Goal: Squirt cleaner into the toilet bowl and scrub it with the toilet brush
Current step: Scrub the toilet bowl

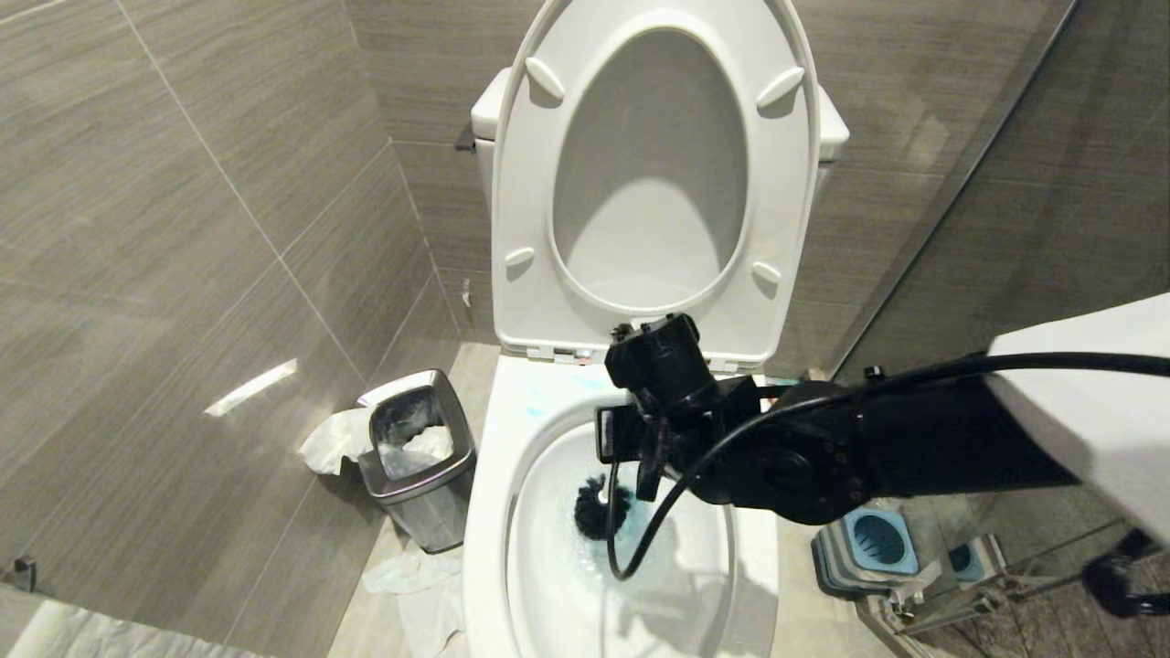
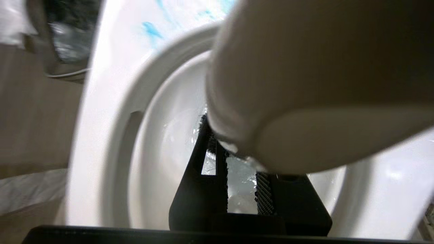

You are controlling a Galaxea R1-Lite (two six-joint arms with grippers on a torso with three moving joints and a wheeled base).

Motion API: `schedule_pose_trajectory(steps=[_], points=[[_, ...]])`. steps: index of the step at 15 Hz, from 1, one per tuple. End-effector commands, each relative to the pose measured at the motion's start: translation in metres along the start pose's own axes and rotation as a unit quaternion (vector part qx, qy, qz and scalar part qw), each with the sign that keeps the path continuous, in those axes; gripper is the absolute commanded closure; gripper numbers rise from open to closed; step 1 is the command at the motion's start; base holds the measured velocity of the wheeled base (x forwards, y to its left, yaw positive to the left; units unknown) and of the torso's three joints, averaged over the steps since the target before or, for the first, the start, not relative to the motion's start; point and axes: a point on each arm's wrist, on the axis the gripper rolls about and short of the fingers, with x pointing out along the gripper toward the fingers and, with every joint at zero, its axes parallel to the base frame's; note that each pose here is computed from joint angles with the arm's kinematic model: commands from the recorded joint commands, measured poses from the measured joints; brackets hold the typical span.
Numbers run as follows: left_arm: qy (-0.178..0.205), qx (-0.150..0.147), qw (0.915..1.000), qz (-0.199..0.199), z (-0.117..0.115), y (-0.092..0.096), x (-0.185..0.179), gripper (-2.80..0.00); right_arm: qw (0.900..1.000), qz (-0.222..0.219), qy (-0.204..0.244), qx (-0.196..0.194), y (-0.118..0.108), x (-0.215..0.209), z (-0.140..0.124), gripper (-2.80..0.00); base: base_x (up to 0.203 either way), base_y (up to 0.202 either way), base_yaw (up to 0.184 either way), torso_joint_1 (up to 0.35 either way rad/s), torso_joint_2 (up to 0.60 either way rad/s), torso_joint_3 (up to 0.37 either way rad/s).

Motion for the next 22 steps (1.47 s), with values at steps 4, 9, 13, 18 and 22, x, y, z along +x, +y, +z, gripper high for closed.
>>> schedule_pose_trajectory(steps=[4, 9, 13, 18, 22], points=[[0.0, 0.0, 1.0, 0.0, 0.0, 0.0, 0.0, 0.0, 0.999, 0.007, -0.035, 0.005, -0.026, -0.099, 0.026, 0.0, 0.0, 0.0, 0.0, 0.0, 0.0, 0.0], [0.0, 0.0, 1.0, 0.0, 0.0, 0.0, 0.0, 0.0, 0.999, -0.031, -0.019, -0.013, -0.033, -0.098, 0.013, 0.0, 0.0, 0.0, 0.0, 0.0, 0.0, 0.0], [0.0, 0.0, 1.0, 0.0, 0.0, 0.0, 0.0, 0.0, 0.999, -0.041, 0.014, -0.029, -0.026, -0.072, -0.007, 0.0, 0.0, 0.0, 0.0, 0.0, 0.0, 0.0], [0.0, 0.0, 1.0, 0.0, 0.0, 0.0, 0.0, 0.0, 0.999, -0.012, 0.027, -0.028, -0.011, -0.04, -0.022, 0.0, 0.0, 0.0, 0.0, 0.0, 0.0, 0.0], [0.0, 0.0, 1.0, 0.0, 0.0, 0.0, 0.0, 0.0, 1.0, 0.0, 0.016, -0.022, 0.008, -0.009, -0.019, 0.0, 0.0, 0.0, 0.0, 0.0, 0.0, 0.0]])
